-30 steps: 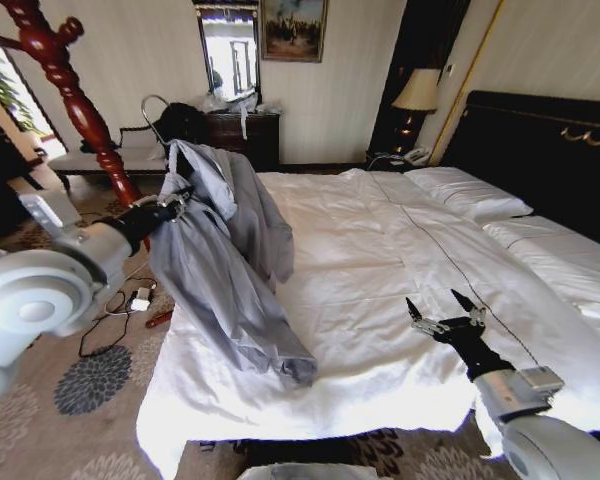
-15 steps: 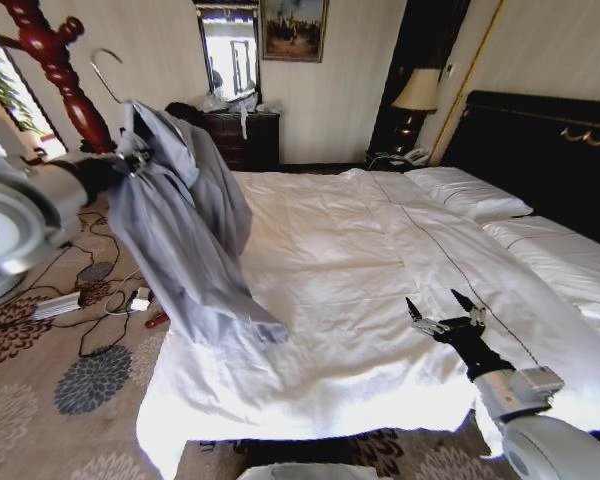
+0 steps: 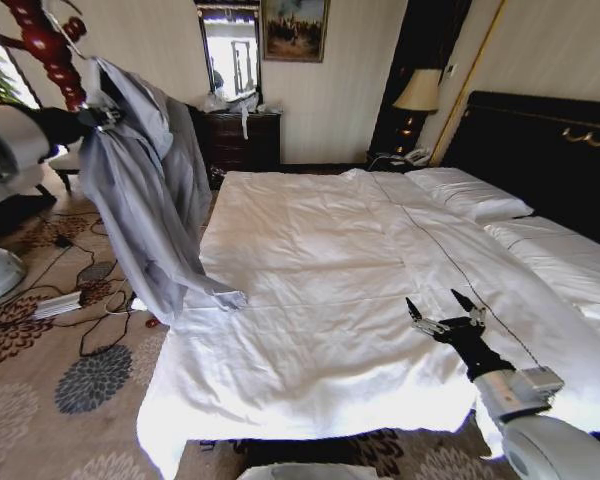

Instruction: Pick up the clothes from the bed and hang them on the clothes hanger.

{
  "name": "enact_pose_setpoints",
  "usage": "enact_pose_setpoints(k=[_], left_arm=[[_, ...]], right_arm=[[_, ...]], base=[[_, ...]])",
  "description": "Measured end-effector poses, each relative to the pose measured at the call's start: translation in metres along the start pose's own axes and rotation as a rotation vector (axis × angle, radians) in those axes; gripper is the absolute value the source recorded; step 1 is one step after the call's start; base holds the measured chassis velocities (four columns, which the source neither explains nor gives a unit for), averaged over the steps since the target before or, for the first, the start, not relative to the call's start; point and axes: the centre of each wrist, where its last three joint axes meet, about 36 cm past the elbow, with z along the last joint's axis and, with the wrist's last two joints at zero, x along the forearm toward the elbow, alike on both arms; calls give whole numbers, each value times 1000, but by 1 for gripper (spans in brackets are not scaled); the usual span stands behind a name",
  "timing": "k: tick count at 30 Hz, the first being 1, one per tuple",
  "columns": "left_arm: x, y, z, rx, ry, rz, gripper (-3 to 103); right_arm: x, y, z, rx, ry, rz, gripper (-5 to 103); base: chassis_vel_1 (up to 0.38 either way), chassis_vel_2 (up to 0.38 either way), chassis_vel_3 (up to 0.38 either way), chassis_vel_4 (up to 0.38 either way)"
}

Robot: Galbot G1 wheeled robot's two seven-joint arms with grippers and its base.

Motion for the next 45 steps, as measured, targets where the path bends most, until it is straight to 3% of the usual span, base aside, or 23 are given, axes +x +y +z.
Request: enact_pose_setpoints(k=[3, 6, 10, 12, 16, 24, 33, 45], left_arm=[[-14, -4, -6, 13, 6, 5, 19], [-53, -22, -14, 27, 30, 3, 19], [-66, -32, -26, 38, 33, 5, 19], [-78, -40, -48, 49, 37, 0, 19], [-86, -42, -67, 63, 38, -5, 19], [-102, -11, -73, 82, 118, -42, 19], [-114, 28, -78, 113, 116, -70, 19], [-127, 51, -84, 123, 105, -118, 19]], right_arm=[[0, 0, 0, 0, 0, 0, 100], [0, 0, 0, 0, 0, 0, 100], [0, 0, 0, 0, 0, 0, 100], [0, 0, 0, 0, 0, 0, 100], [0, 0, 0, 0, 0, 0, 100], [0, 0, 0, 0, 0, 0, 100], [0, 0, 0, 0, 0, 0, 100], [0, 0, 0, 0, 0, 0, 100]], base=[[0, 0, 0, 0], [0, 0, 0, 0], [0, 0, 0, 0], [0, 0, 0, 0], [0, 0, 0, 0], [0, 0, 0, 0], [0, 0, 0, 0], [0, 0, 0, 0]])
